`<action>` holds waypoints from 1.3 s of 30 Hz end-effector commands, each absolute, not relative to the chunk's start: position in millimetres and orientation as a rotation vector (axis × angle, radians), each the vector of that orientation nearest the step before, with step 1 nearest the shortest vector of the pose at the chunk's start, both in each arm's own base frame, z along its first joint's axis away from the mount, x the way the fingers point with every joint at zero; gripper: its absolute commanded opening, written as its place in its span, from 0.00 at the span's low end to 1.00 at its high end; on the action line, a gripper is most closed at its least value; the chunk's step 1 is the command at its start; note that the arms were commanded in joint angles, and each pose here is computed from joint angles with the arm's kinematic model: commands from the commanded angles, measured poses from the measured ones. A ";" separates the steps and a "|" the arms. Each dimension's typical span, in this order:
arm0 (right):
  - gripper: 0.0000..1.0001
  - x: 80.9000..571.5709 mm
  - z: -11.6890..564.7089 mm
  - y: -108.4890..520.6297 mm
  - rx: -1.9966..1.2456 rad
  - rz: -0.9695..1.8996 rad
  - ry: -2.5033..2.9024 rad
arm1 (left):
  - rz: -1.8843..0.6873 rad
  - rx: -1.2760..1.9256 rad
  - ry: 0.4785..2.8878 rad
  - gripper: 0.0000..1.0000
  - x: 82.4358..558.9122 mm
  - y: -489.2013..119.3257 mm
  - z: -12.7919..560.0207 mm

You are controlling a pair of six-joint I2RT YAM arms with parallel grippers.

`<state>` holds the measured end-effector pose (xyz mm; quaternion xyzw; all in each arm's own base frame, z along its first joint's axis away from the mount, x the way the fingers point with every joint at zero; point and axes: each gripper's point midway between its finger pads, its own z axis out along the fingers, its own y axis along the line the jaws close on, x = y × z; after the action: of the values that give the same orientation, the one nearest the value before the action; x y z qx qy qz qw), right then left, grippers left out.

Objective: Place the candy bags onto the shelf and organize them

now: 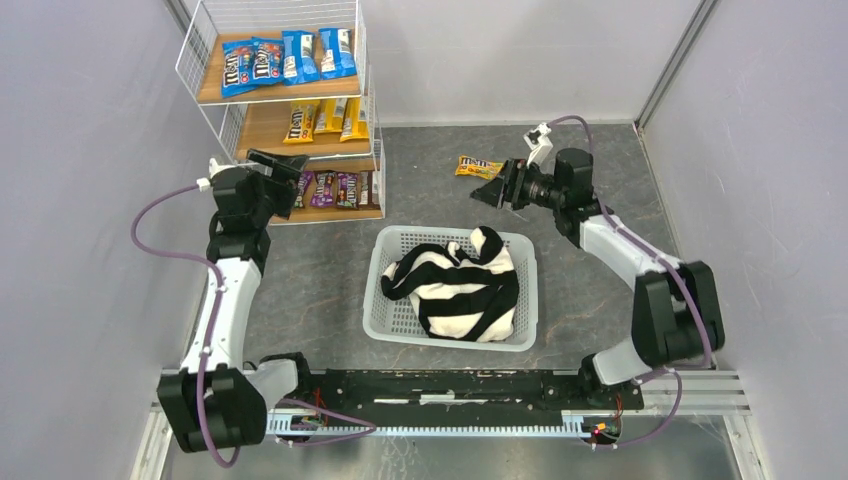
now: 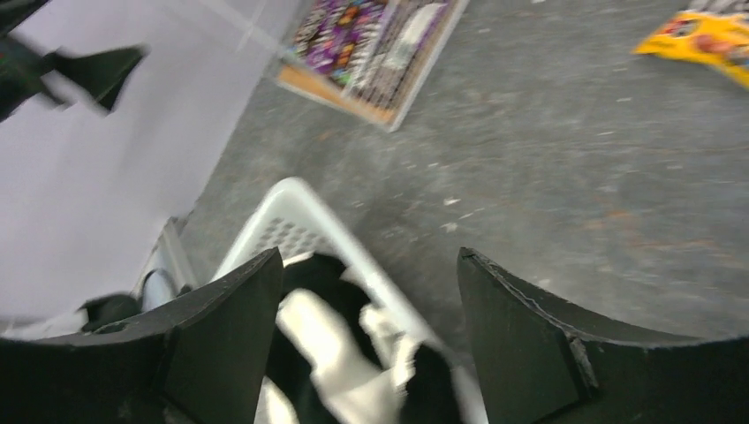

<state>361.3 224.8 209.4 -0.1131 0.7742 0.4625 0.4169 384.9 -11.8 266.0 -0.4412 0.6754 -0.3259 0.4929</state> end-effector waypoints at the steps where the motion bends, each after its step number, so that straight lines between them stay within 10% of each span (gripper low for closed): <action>1: 0.82 428.1 196.5 194.3 -0.113 1.042 1.952 | -0.745 -0.685 1.777 0.94 355.2 -34.6 281.1; 14: 0.89 552.9 99.0 145.9 0.111 0.924 2.060 | -0.947 -0.165 1.936 0.98 300.7 -97.5 263.6; 39: 0.29 594.8 25.8 150.1 0.336 0.850 2.055 | -1.074 -0.082 1.956 0.98 293.3 -128.1 269.6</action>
<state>586.9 142.7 29.8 0.1292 0.8254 0.3541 0.4202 298.4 -119.9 246.1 -0.0699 0.8041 -0.4175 0.4173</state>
